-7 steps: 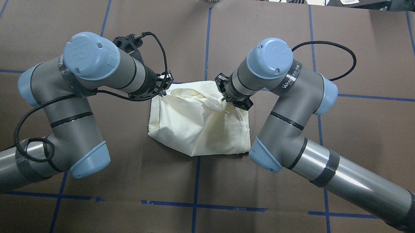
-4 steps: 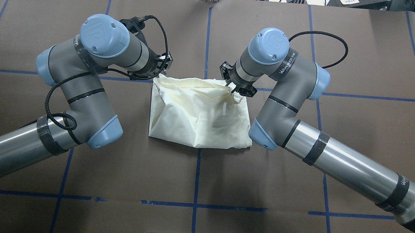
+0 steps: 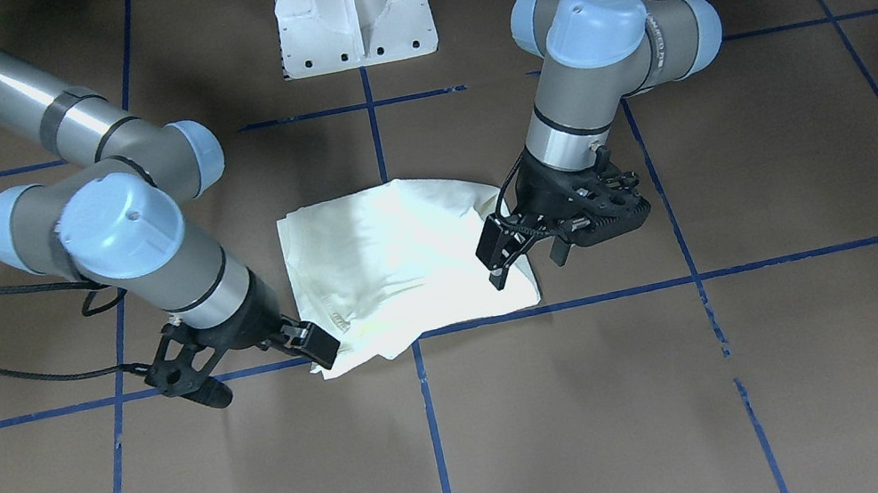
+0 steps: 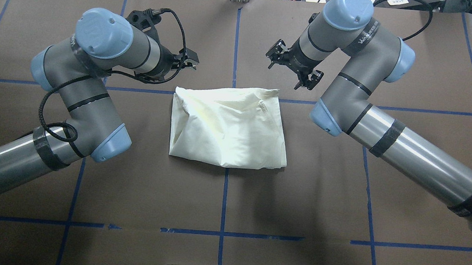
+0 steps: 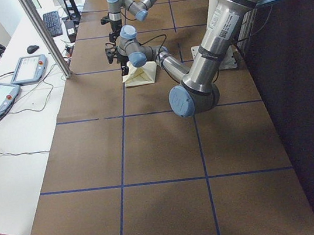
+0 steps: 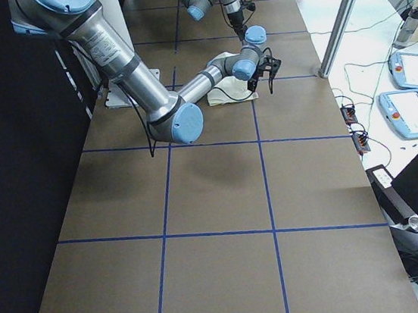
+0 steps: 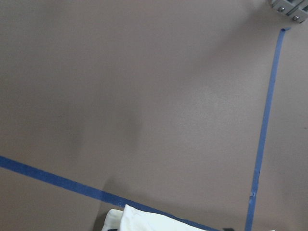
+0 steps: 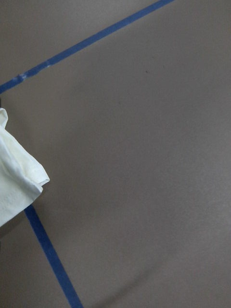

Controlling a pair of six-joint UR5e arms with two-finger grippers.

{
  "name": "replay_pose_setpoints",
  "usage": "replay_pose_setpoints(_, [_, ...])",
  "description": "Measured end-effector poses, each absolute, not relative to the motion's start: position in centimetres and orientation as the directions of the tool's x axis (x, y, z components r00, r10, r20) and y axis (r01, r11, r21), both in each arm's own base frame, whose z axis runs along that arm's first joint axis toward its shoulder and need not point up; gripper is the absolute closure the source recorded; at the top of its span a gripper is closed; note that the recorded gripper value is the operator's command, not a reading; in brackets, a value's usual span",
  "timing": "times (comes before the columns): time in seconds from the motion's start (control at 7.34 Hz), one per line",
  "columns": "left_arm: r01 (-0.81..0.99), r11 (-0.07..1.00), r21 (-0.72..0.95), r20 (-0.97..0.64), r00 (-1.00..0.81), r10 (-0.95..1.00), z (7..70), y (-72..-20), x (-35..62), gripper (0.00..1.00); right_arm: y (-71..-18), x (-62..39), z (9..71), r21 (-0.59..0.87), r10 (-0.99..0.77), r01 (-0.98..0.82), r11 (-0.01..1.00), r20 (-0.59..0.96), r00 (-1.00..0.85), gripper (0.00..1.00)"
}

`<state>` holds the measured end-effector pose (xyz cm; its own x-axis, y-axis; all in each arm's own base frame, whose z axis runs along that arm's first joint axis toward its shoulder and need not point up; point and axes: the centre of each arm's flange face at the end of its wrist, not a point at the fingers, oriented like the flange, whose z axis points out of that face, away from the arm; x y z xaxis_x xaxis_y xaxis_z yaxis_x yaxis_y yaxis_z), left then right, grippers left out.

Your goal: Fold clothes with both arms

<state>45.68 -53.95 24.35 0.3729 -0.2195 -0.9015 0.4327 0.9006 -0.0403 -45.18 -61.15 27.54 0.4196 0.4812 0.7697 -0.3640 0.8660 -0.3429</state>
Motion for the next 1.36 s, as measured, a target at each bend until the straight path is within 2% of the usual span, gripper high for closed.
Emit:
replay_pose_setpoints(0.55, [0.381, 0.918, -0.106, -0.980, 0.118, -0.163, 28.7, -49.6, 48.9, 0.00, -61.8, -38.5, 28.7, -0.209, 0.360, -0.323, 0.923, 0.766, 0.533, 0.00])
replay_pose_setpoints(1.09, [0.287, 0.952, -0.108, -0.989, 0.066, -0.132, 30.1, -48.8, 51.3, 0.00, -61.8, -37.1, 28.3, -0.193, 0.347, -0.317, 0.928, 0.755, 0.556, 0.00])
replay_pose_setpoints(1.36, [0.165, 0.980, -0.114, -0.988, 0.082, -0.129, 30.4, -46.8, 52.5, 0.00, -61.9, -37.1, 28.3, -0.193, 0.347, -0.318, 0.928, 0.755, 0.556, 0.00])
